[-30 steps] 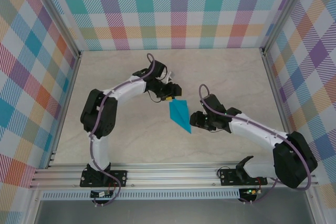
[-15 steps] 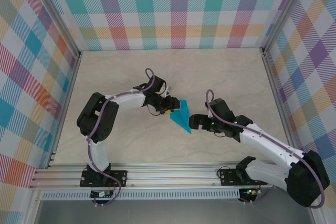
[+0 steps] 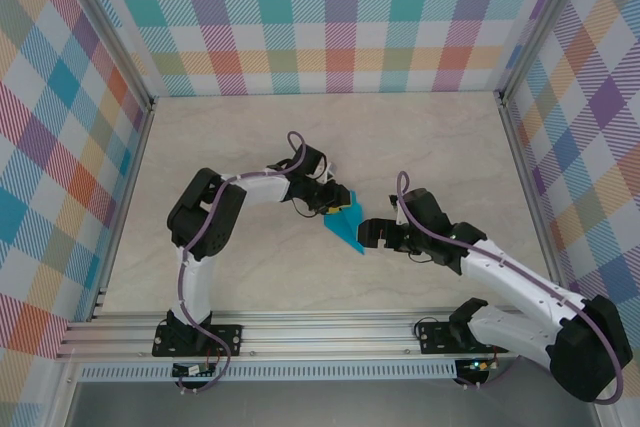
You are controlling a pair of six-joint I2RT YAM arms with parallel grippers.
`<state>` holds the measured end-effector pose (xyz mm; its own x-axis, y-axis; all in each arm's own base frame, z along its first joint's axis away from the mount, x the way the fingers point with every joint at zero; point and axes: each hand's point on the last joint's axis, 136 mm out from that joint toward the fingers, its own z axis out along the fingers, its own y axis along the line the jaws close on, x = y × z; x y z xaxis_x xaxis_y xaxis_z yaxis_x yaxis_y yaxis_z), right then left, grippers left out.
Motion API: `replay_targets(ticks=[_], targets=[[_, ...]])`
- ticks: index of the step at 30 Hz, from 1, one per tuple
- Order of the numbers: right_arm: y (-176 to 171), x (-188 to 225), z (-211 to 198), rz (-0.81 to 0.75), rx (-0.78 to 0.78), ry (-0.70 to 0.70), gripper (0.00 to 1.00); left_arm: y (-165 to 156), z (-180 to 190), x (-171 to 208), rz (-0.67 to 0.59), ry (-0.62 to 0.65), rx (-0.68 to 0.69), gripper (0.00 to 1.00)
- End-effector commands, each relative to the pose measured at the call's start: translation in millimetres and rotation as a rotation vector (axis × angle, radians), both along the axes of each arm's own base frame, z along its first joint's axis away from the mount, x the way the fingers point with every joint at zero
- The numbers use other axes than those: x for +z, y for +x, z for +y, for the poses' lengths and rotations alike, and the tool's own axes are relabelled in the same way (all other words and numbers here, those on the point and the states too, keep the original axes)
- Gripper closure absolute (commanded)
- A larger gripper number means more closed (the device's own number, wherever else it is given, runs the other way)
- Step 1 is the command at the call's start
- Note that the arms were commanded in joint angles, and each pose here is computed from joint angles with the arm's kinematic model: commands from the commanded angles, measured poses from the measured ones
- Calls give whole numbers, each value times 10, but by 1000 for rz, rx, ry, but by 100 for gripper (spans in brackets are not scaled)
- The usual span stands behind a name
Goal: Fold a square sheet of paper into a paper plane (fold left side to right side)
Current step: Turn over the paper at the center of the table.
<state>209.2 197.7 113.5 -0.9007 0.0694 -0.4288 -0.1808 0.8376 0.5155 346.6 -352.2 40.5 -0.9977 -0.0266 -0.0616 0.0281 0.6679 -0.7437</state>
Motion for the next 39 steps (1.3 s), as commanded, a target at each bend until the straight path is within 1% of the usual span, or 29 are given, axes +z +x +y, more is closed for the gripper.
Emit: replay_targets(ticks=[1, 5, 7, 9, 12, 15, 16, 18, 20, 22, 25, 27, 30, 34, 36, 39], targets=[[9, 122, 75, -39, 14, 60, 0, 29, -151, 110, -24, -51, -22, 76], [33, 164, 126, -80, 40, 100, 0, 23, -107, 262, -78, -41, -33, 87], [61, 190, 161, -110, 61, 123, 0, 21, -77, 415, -125, -44, -44, 92], [96, 202, 187, -153, 98, 131, 0, 12, -44, 641, -193, -55, -53, 94], [182, 225, 147, -191, 137, 93, 0, -11, 31, 1041, -311, -75, -73, 95], [259, 415, 152, -184, 172, 205, 0, -70, 139, 1455, -436, -86, -84, 96], [278, 505, 161, -197, 190, 255, 0, -90, 184, 1596, -481, -92, -82, 96], [344, 649, 133, -235, 196, 311, 0, -143, 263, 1838, -556, -106, -70, 96], [394, 839, 115, -274, 210, 413, 0, -212, 331, 2090, -630, -132, -60, 96], [378, 1094, 174, -333, 285, 520, 0, -281, 377, 2304, -693, -170, -52, 96], [236, 1391, 310, -353, 443, 633, 0, -393, 431, 2584, -778, -243, -41, 96], [187, 1478, 339, -354, 484, 665, 0, -483, 451, 2732, -820, -291, -49, 96], [191, 1477, 352, -334, 493, 669, 0, -600, 465, 2961, -869, -362, -63, 96], [188, 1508, 421, -332, 517, 701, 0, -674, 430, 3127, -867, -421, -84, 96], [191, 1540, 460, -360, 526, 698, 0, -698, 399, 3186, -861, -453, -95, 96], [192, 1636, 515, -384, 555, 720, 1, -713, 379, 3221, -853, -467, -96, 96]])
